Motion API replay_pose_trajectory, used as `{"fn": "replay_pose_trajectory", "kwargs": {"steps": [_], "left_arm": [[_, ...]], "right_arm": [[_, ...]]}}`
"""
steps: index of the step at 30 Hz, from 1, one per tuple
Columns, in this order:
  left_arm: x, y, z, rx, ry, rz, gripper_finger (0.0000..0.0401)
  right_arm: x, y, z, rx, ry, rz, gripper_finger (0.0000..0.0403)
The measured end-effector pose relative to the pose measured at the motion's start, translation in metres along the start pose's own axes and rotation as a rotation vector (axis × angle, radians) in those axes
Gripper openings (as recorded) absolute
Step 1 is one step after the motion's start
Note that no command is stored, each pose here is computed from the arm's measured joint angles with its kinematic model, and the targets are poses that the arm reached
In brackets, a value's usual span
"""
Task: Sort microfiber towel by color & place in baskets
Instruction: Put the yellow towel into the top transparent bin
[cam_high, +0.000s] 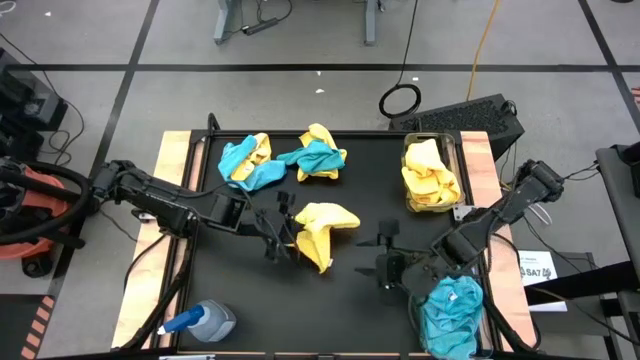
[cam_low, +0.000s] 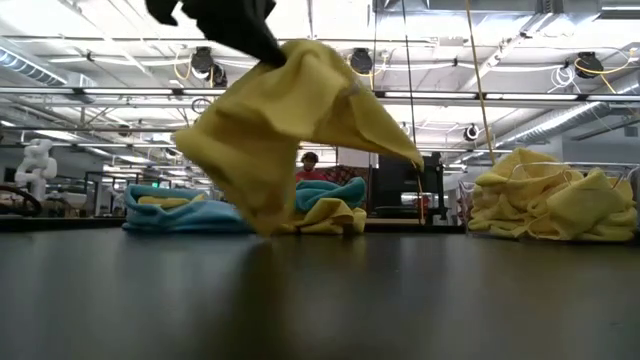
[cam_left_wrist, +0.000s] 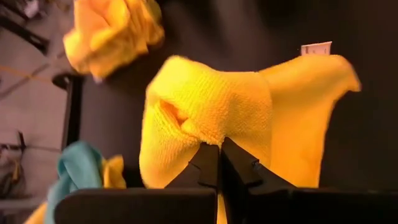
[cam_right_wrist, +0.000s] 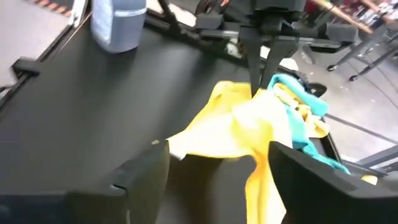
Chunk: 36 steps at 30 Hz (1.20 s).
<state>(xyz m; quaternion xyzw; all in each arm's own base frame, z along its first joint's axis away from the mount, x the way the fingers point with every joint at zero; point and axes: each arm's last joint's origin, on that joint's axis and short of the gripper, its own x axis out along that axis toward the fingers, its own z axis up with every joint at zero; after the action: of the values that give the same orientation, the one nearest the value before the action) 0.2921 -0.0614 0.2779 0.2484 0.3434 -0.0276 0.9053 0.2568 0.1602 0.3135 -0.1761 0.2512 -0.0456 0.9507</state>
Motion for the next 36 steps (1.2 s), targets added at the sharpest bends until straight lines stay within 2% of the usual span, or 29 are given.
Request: {"fn": "replay_pose_trajectory", "kwargs": {"steps": [6,17,24,27,31,36], "left_arm": [[-0.001,0.004,0.011,0.017,-0.109,0.038,0.0002],[-0.007,0.004,0.032,0.098,-0.323,0.071,0.0001],[-0.012,0.003,0.042,0.153,-0.421,0.093,0.0001],[-0.013,0.002,0.044,0.175,-0.463,0.068,0.0001],[-0.015,0.002,0.047,0.200,-0.514,0.057,0.0001],[-0.018,0.002,0.051,0.216,-0.580,0.030,0.0001]], "right_arm": [[0.025,-0.012,-0.003,0.024,-0.080,-0.064,0.0303],[0.074,-0.024,-0.018,0.093,-0.127,-0.175,0.0299],[0.088,-0.037,-0.022,0.147,-0.138,-0.227,0.0299],[0.089,-0.039,-0.021,0.153,-0.151,-0.222,0.0299],[0.096,-0.041,-0.018,0.165,-0.211,-0.150,0.0299],[0.111,-0.037,-0.022,0.135,-0.220,-0.152,0.0298]]}}
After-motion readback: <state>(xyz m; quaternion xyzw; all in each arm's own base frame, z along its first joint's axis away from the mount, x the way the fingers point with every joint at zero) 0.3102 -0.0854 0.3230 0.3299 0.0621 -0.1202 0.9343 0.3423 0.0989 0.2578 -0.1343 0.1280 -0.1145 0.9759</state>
